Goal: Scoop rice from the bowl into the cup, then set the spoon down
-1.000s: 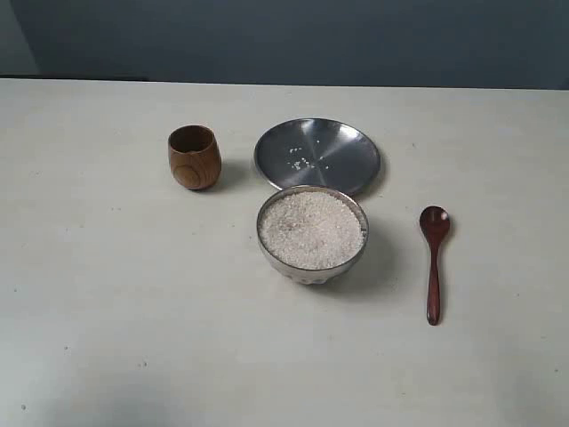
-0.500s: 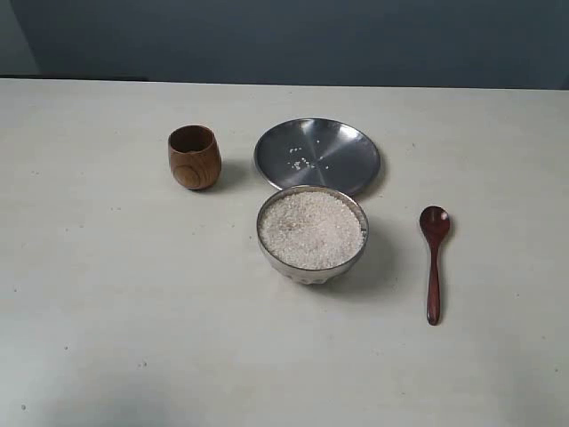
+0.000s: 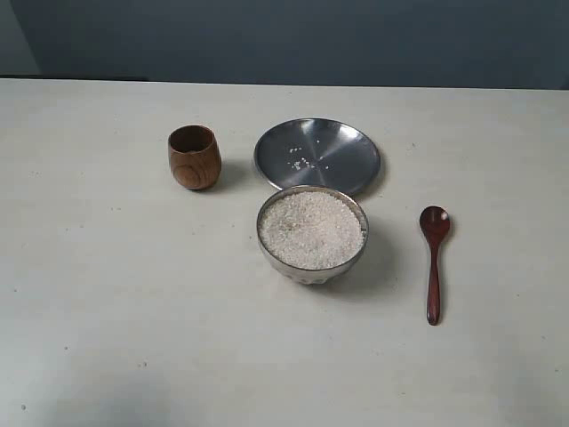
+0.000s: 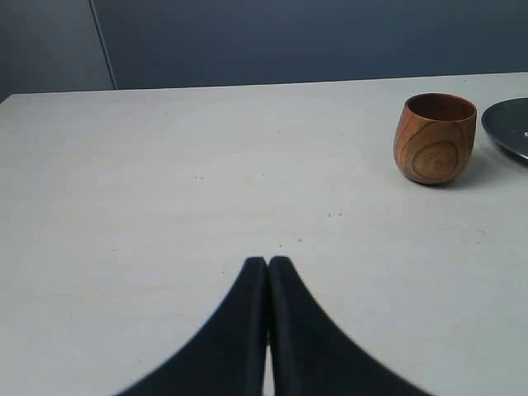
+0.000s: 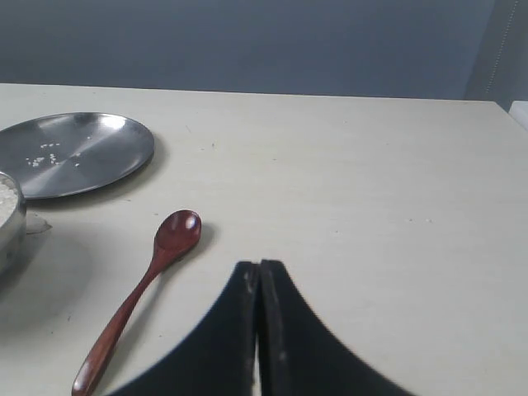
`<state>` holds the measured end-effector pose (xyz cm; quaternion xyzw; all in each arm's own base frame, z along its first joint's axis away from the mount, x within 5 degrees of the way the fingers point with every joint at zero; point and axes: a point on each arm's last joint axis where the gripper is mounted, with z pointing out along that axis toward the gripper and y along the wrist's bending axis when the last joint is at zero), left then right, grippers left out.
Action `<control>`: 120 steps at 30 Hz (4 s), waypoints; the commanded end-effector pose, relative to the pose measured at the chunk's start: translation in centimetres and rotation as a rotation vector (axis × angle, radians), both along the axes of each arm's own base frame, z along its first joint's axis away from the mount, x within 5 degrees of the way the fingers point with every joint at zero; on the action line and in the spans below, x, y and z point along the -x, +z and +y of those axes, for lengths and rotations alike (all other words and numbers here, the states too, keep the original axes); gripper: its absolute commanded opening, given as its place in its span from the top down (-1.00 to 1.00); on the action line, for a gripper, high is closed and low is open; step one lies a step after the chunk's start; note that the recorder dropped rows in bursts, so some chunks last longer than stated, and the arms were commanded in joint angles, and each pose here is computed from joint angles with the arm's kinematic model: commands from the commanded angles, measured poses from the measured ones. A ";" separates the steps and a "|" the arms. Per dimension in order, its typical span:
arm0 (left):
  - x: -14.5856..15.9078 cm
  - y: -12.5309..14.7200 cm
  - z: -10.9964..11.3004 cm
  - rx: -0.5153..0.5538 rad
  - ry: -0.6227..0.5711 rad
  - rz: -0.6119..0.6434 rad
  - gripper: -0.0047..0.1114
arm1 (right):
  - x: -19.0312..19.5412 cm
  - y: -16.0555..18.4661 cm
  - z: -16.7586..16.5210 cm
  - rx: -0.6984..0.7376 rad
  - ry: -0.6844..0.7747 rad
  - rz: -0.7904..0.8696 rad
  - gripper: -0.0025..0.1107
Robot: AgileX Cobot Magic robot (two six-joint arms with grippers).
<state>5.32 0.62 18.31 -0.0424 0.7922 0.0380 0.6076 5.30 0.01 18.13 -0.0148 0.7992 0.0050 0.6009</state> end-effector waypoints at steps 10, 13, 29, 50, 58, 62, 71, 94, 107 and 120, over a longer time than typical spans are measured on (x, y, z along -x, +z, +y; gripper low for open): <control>0.0 0.2 0.3 -0.095 0.007 -0.023 0.91 | 0.0 0.0 0.0 0.004 -0.001 -0.016 0.96; 0.0 0.2 0.5 -0.172 0.012 -0.016 0.91 | 0.0 0.0 0.0 0.004 -0.001 -0.016 0.96; -0.2 3.2 0.0 -0.275 -0.021 -0.343 0.91 | 0.0 0.0 0.0 0.004 -0.001 -0.016 0.96; 0.4 5.8 -0.7 0.612 0.003 -0.339 0.91 | 0.0 0.0 0.0 0.004 -0.001 -0.016 0.96; 1.8 10.9 -1.6 0.440 -0.084 -0.280 0.91 | 0.0 0.0 0.0 0.004 -0.001 -0.016 0.96; 1.2 12.9 -1.8 0.349 -0.116 -0.149 0.91 | 0.0 0.0 0.0 0.004 -0.001 -0.016 0.96; -1.6 15.5 -1.4 0.169 -0.128 0.178 0.91 | 0.0 0.0 0.0 0.004 -0.001 -0.016 0.96; -2.7 15.2 -1.0 0.135 -0.115 0.316 0.91 | -0.3 1.7 0.2 -0.019 0.017 -0.202 0.96; -2.7 15.2 -1.0 0.135 -0.115 0.316 0.91 | 1.0 7.2 -0.1 -0.264 0.022 -0.823 0.96; -2.7 15.2 -1.0 0.135 -0.115 0.316 0.91 | 1.3 8.3 -0.1 -0.499 0.068 -0.831 0.96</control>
